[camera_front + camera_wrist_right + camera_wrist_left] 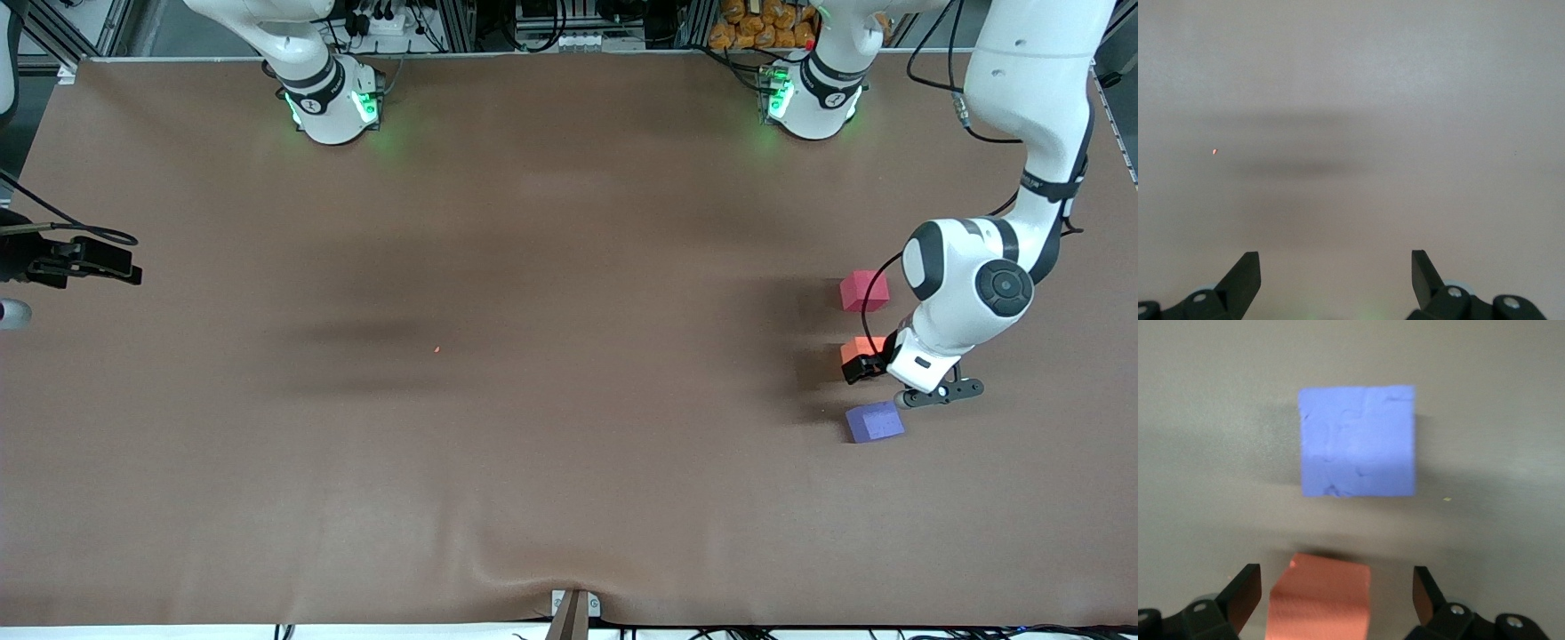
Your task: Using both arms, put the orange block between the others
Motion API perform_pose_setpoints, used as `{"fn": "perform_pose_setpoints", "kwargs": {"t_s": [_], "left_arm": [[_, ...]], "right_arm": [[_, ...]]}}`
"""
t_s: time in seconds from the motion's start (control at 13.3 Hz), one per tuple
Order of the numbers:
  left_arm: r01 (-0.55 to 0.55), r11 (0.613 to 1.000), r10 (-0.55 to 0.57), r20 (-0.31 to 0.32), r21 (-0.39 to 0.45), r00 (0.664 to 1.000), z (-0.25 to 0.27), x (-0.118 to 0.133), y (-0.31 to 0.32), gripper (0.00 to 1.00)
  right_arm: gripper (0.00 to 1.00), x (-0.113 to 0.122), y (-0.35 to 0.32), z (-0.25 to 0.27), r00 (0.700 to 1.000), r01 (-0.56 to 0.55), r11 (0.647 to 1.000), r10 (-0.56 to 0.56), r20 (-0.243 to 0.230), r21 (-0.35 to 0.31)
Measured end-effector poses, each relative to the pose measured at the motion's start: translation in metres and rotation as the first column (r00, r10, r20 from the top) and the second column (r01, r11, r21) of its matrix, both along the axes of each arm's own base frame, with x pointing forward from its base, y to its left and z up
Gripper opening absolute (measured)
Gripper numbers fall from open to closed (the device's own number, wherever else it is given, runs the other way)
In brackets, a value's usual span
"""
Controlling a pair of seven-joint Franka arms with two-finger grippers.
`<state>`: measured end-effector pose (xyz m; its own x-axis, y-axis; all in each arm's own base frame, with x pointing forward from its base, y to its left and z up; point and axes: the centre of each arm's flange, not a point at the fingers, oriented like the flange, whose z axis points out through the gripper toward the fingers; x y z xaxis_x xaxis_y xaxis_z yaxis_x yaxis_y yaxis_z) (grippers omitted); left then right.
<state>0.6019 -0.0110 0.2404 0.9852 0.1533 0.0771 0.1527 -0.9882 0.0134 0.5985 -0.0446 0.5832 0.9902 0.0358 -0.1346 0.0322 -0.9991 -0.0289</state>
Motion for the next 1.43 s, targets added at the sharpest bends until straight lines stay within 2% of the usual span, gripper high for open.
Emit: {"fn": "perform_pose_setpoints", "kwargs": {"t_s": [0.3,0.45,0.97,1.12,1.43], "left_arm": [[0.012,1.000,-0.012,0.032,-0.003,0.999,0.089,-0.001,-0.007,1.00],[0.026,1.000,-0.026,0.029,-0.004,0.999,0.132,-0.006,-0.013,1.00],[0.096,0.995,-0.096,-0.116,-0.005,0.989,0.278,-0.008,-0.020,1.00],[0.114,0.993,-0.114,-0.128,-0.007,0.985,0.324,-0.012,-0.018,1.00],[0.138,0.990,-0.138,-0.169,-0.010,0.976,0.388,-0.037,-0.024,1.00]], "right_arm": [[1.00,0.000,0.001,0.000,1.000,-0.003,1.000,0.003,0.000,0.000],[1.00,0.001,0.006,-0.001,1.000,-0.011,1.000,0.011,-0.001,-0.002],[1.00,0.001,0.012,-0.002,1.000,-0.021,1.000,0.021,-0.005,-0.001],[1.00,0.001,0.012,-0.002,1.000,-0.021,1.000,0.021,-0.005,-0.001],[1.00,0.001,0.011,-0.002,1.000,-0.021,1.000,0.021,-0.005,-0.001]]}}
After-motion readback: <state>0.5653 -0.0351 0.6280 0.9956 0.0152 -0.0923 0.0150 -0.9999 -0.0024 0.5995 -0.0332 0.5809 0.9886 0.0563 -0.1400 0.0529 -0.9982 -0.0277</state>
